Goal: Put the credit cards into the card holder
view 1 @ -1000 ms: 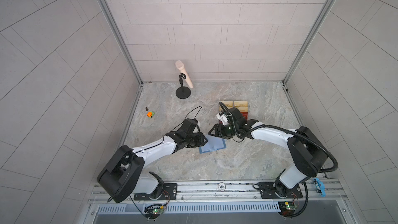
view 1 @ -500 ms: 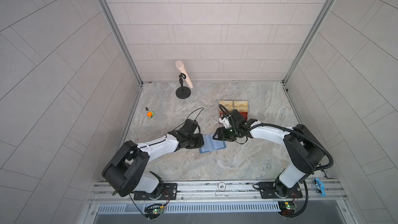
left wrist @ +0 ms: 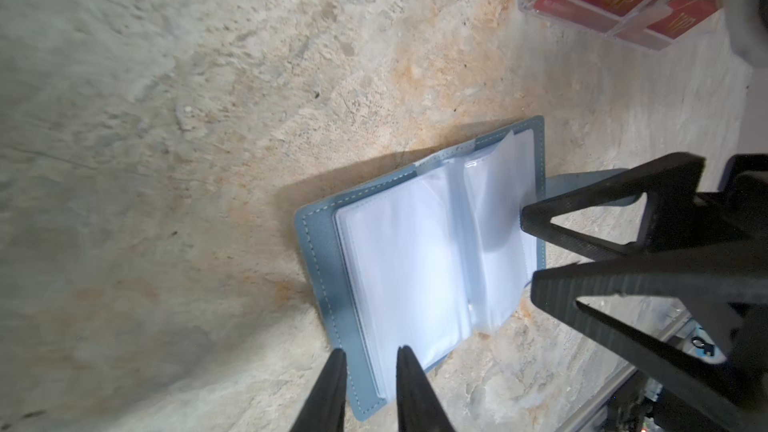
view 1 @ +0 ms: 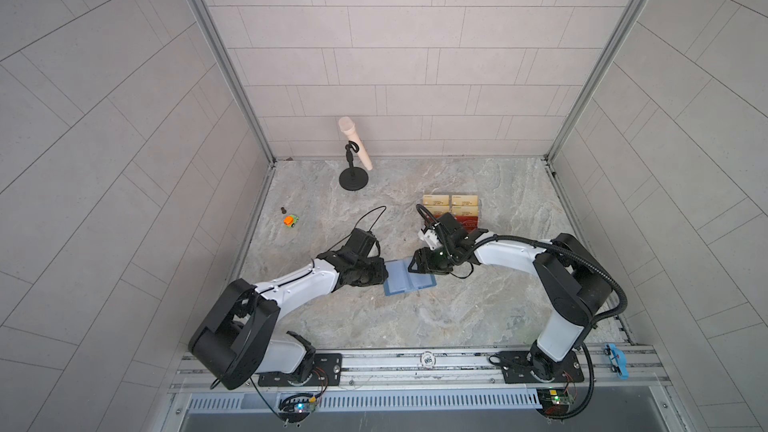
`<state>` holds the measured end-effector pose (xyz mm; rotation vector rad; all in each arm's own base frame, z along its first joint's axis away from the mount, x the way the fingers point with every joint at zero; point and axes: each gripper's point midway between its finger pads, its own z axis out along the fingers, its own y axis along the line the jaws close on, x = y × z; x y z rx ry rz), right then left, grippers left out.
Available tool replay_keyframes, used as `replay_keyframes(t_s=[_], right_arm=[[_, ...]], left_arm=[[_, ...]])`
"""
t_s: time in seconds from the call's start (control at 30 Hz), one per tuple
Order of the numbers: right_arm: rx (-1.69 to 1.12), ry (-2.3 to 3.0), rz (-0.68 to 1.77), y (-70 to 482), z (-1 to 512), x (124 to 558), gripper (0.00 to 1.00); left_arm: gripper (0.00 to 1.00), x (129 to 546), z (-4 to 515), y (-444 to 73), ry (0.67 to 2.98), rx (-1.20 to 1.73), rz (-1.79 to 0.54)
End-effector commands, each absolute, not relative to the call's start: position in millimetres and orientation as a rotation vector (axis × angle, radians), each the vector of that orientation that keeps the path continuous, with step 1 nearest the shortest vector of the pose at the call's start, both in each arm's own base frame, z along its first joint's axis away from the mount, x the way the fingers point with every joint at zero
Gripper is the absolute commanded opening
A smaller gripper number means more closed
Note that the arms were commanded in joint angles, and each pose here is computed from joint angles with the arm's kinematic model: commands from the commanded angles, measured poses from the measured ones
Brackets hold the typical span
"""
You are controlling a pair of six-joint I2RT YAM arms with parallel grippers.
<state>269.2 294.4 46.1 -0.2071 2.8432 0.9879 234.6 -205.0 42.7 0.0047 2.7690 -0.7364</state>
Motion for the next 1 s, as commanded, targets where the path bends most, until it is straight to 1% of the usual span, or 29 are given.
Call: replay_keyframes(t_s=[0.0,0.17,0.37,0.97], right_arm=[[-0.214,2.879,0.952,294,39,266,0.66],[-0.2,2.885,0.994,301,37,263,0.66],[-0.155,2.847,1.137,319,43,264,0.66],[-0.106,2.708,1.433,355,75,267,0.66]], left_arm=[[0.2,228,29,-194,2.816,-0.005,-0.674],[0.17,226,25,-192,2.822,-0.009,-0.681],[0.16,224,17,-194,2.835,-0.015,-0.706],[0.16,231,12,-198,2.833,-0.017,-0.74]])
